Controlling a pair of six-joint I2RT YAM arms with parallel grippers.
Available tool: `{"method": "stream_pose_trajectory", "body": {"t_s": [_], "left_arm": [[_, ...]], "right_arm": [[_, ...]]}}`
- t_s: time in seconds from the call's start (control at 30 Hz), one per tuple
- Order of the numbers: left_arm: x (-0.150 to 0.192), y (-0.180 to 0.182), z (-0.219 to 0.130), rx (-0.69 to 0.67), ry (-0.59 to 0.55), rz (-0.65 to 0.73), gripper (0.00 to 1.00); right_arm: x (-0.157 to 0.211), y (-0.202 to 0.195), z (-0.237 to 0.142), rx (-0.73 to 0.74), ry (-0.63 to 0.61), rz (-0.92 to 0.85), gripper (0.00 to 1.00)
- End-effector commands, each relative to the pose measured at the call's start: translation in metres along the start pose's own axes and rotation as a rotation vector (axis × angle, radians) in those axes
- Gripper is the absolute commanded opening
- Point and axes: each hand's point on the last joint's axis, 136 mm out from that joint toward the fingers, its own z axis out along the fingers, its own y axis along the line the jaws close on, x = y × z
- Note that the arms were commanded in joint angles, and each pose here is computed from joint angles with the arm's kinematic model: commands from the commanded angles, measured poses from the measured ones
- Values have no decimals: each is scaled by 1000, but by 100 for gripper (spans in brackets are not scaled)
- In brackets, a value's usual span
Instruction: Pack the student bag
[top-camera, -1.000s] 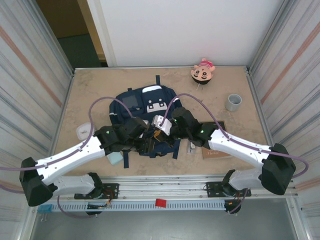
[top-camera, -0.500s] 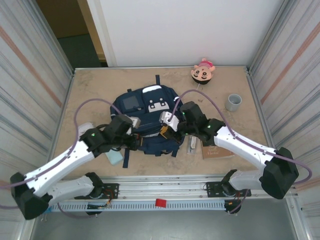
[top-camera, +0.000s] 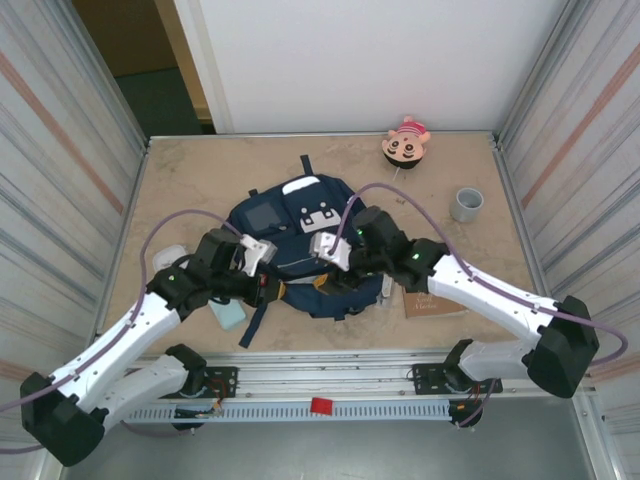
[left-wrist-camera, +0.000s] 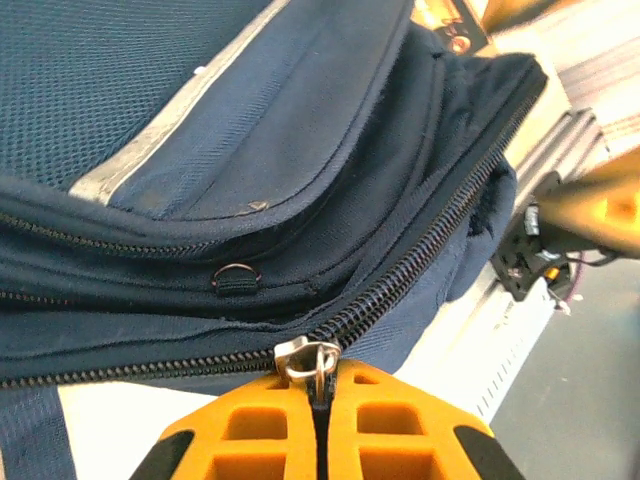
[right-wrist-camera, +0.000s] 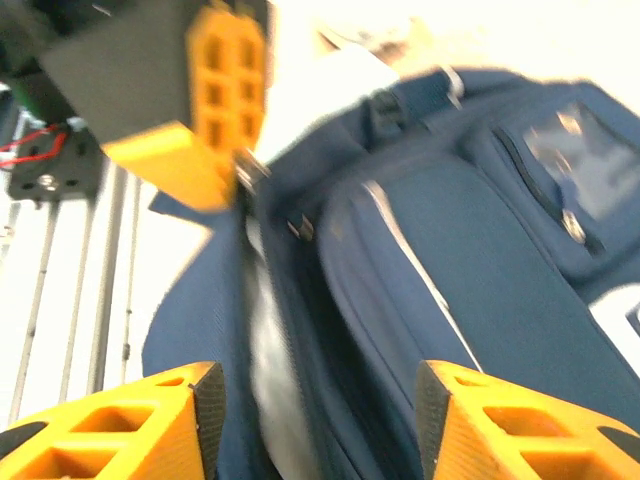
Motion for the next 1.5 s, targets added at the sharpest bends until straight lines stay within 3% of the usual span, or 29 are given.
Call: {"method": "stream_pose_trajectory", "body": {"t_s": [0.0,0.17,0.23,0.3,0.33,0.37,0.47,0.67,0.8,0.9,0.93,1.13,1.27,1.3,1.47], "left_arm": [[-36,-41,-17,149,-103,168,0],[-36,-43,-18,157,-111,200,0],[-33,-39,-17,133,-104,199,0],[-30,-22,-16,38,-89,177,0],[-27,-9,-15,-28,-75,158,0],[-23,5,-14,-95,-55,137,0],[-12,47,-13,-244,4,35,0],[-20,101,-19,-321,-53,-130,0],[-15,148,-24,-455,-39,-222,0],[-26,165,-22,-463,-49,-266,0],[-34,164,-23,-457,-62,-263,4],[-89,145,-60,-481,-250,-242,54],[-107,128,-97,-539,-356,-218,66],[-111,123,-104,-543,-376,-207,67],[-117,111,-127,-585,-422,-88,76]], "right_arm": [[-19,-6,16,27,-34,4,55],[-15,-8,38,-2,6,21,55],[-12,-14,40,9,19,27,39],[-13,-19,34,8,21,35,10],[-14,-19,29,2,18,30,0],[-14,-18,25,-7,17,16,0],[-16,-10,4,-18,3,-66,0],[-8,-3,-30,-39,20,-135,0],[-12,-11,-49,11,-3,-135,0],[-21,-24,-49,70,-36,-107,0],[-24,-29,-45,84,-45,-87,0],[-57,-45,7,106,-104,-82,0],[-75,-50,51,55,-118,-95,0],[-79,-50,58,42,-122,-95,2],[-106,-47,63,2,-184,-23,47]]}}
